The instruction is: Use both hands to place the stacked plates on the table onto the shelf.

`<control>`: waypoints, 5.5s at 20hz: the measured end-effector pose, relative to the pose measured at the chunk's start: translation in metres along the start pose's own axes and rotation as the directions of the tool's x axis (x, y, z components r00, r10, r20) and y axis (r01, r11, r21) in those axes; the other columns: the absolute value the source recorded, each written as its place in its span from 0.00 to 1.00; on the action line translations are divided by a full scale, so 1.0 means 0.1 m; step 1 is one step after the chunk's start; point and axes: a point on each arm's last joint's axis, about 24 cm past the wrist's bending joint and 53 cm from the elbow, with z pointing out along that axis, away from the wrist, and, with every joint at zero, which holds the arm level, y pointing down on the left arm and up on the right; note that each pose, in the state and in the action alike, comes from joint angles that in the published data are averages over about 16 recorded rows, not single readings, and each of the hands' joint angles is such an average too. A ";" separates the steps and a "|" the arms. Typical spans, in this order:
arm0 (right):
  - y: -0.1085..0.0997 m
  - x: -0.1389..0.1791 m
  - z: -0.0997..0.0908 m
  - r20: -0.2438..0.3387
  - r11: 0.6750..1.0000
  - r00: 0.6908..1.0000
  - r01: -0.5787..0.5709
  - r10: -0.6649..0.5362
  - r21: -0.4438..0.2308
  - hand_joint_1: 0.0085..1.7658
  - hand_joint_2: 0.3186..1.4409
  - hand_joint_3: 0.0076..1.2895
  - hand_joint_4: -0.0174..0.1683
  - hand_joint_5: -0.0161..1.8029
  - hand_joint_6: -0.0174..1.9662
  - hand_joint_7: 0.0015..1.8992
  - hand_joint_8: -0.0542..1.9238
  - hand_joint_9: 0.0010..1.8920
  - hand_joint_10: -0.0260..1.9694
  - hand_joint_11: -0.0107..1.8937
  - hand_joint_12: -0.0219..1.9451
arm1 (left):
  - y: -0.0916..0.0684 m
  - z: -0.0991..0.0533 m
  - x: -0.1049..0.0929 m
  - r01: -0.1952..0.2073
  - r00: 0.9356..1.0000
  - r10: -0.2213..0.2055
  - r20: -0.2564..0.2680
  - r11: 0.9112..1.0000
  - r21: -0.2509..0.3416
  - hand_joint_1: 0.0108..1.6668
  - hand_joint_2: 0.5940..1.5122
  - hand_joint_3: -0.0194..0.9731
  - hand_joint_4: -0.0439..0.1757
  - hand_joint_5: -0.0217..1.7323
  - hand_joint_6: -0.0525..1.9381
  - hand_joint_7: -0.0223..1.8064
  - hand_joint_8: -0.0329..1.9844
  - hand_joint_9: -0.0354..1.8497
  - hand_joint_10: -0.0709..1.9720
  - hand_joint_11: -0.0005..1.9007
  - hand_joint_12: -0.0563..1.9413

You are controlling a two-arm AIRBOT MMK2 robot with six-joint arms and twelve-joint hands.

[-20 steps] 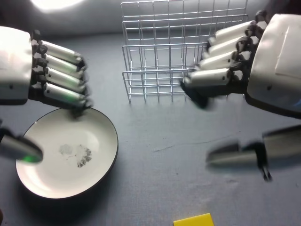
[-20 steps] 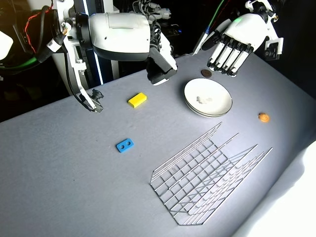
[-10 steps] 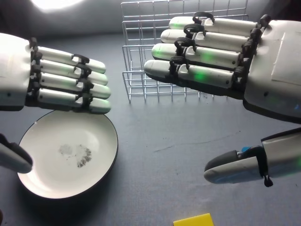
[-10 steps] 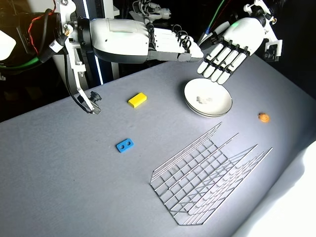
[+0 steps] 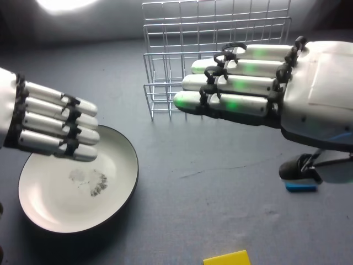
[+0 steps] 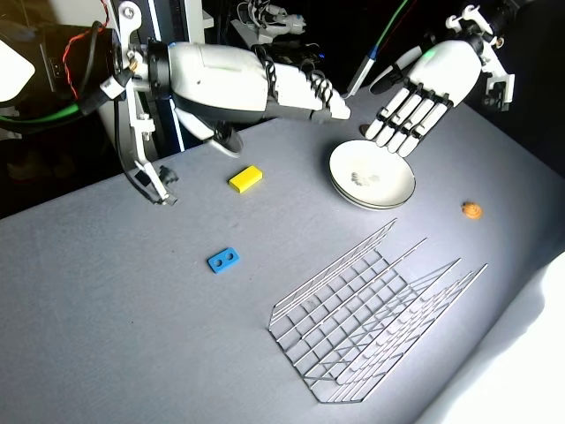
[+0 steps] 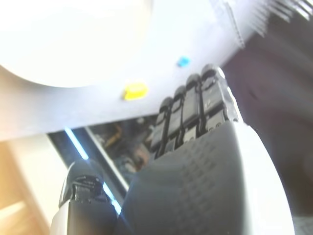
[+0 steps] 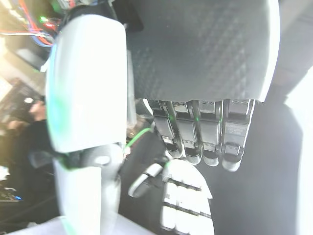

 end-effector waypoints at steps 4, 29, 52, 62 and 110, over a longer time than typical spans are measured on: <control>-0.12 0.03 0.03 -0.027 0.999 0.999 -0.033 0.034 0.039 0.69 0.48 0.01 0.10 0.03 0.02 0.01 0.03 0.01 0.02 0.02 0.22 | 0.14 -0.02 0.26 0.042 0.998 -0.043 -0.049 0.999 -0.019 0.01 0.59 0.04 0.21 0.02 0.02 0.02 0.01 0.03 0.04 0.01 0.02; -0.42 0.24 0.27 -0.111 0.994 0.994 -0.004 0.017 0.111 0.61 0.56 0.01 0.11 0.02 0.02 0.01 0.03 0.01 0.02 0.02 0.04 | 0.60 -0.20 1.03 0.138 0.971 -0.157 -0.179 0.984 -0.117 0.00 0.60 0.04 0.20 0.02 0.02 0.02 0.01 0.03 0.03 0.01 0.02; -0.21 0.58 0.91 -0.167 0.999 0.985 0.045 -0.043 0.007 0.57 0.58 0.01 0.11 0.02 0.02 0.01 0.03 0.01 0.02 0.02 0.06 | 0.44 0.32 1.00 0.119 0.980 -0.123 -0.155 0.992 -0.032 0.00 0.60 0.04 0.19 0.01 0.02 0.01 0.01 0.03 0.04 0.01 0.03; -0.27 0.83 1.40 -0.195 0.995 0.976 0.096 -0.097 -0.017 0.58 0.61 0.01 0.11 0.07 0.02 0.07 0.03 0.08 0.03 0.02 0.35 | 0.40 0.43 0.96 0.110 0.983 -0.111 -0.148 0.994 -0.015 0.00 0.60 0.04 0.19 0.01 0.02 0.01 0.01 0.03 0.04 0.01 0.03; 0.49 0.36 1.67 -0.088 0.980 0.988 0.114 -0.130 -0.162 0.76 0.59 0.01 0.10 0.47 0.56 0.53 0.46 0.57 0.47 0.51 0.49 | 0.92 -0.55 0.03 0.135 0.990 -0.118 0.079 0.955 -0.264 0.00 0.62 0.04 0.19 0.02 0.04 0.02 0.02 0.03 0.04 0.01 0.03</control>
